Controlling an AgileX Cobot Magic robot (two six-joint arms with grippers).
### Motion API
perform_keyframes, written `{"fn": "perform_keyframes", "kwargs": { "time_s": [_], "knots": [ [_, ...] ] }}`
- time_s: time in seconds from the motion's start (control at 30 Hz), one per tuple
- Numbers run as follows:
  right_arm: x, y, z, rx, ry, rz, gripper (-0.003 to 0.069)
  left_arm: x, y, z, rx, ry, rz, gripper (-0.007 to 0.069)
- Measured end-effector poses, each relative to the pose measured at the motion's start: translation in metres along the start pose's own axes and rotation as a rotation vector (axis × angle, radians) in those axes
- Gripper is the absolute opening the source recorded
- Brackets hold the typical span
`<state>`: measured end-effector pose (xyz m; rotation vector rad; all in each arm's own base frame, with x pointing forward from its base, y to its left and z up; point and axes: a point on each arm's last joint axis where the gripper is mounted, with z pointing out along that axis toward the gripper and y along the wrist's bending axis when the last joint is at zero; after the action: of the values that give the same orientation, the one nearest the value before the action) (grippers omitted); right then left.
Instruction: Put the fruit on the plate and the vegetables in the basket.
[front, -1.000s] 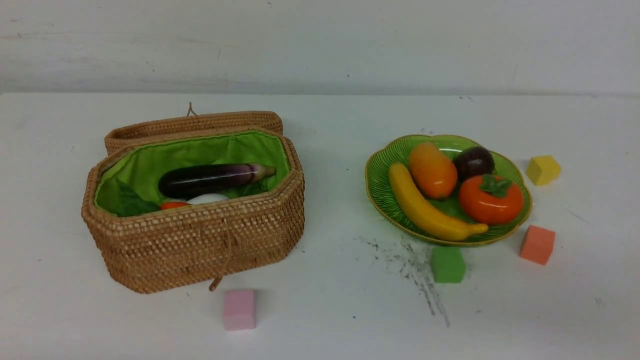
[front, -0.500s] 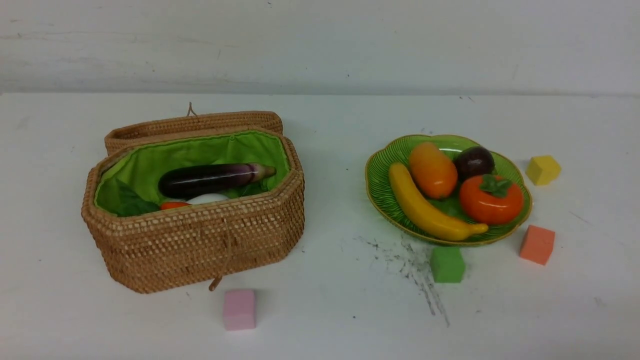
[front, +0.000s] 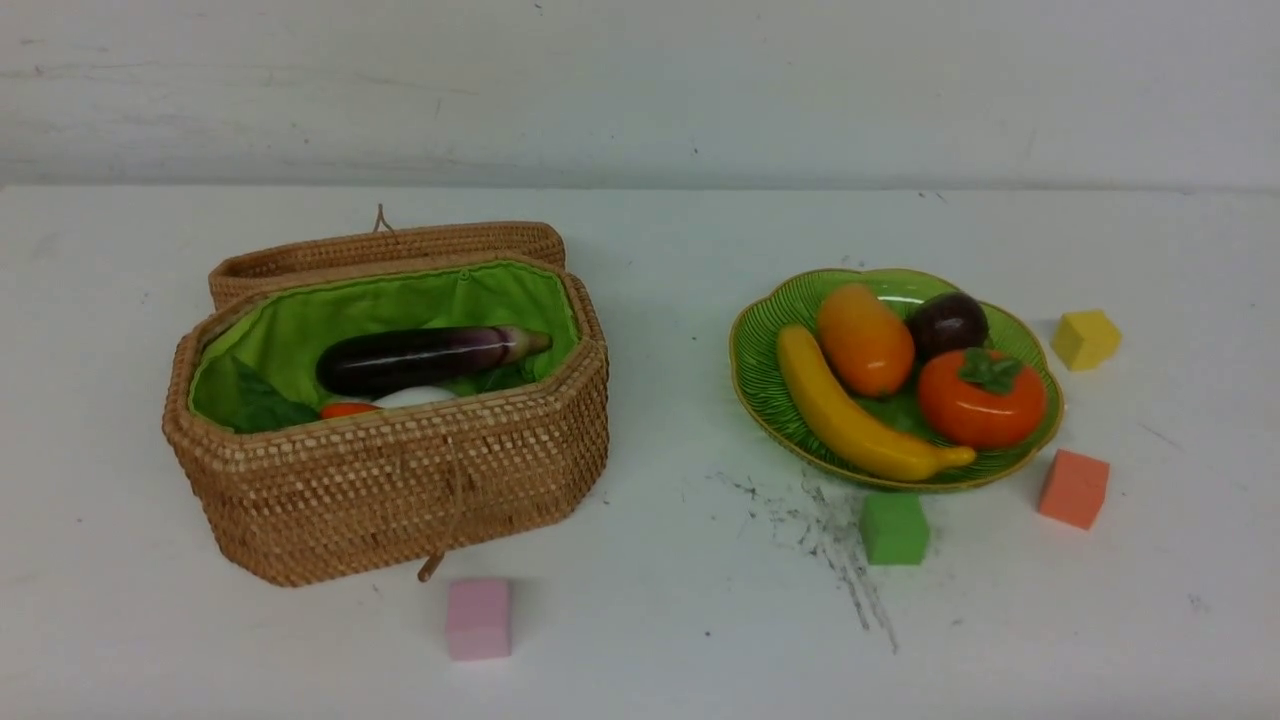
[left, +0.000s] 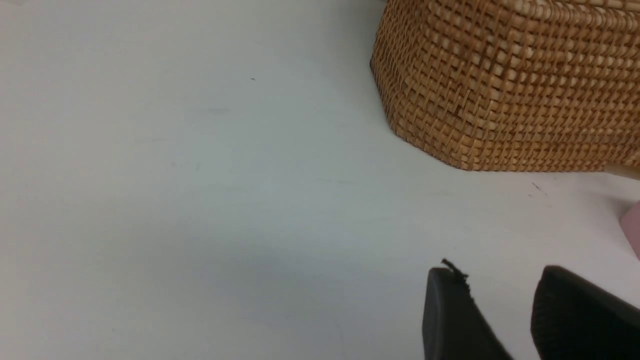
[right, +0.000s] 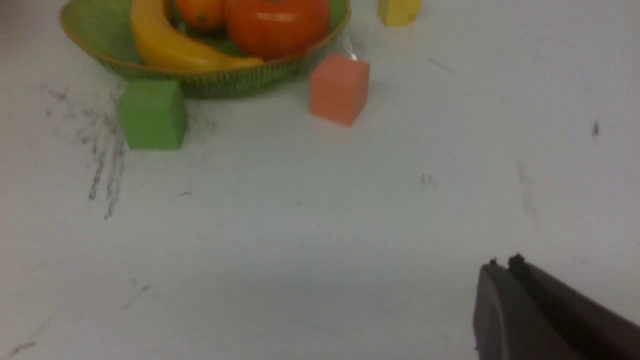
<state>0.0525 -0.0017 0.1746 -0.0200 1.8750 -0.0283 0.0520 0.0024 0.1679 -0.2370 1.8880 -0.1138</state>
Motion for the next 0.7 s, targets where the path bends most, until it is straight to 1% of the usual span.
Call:
{"fn": "perform_keyframes", "kwargs": {
  "time_s": [0.7],
  "knots": [
    [0.0001, 0.0001, -0.0003, -0.001, -0.002, 0.003, 0.0033, 0.0001, 0.0, 0.0, 0.0, 0.001, 0.0, 0.0238]
  ]
}}
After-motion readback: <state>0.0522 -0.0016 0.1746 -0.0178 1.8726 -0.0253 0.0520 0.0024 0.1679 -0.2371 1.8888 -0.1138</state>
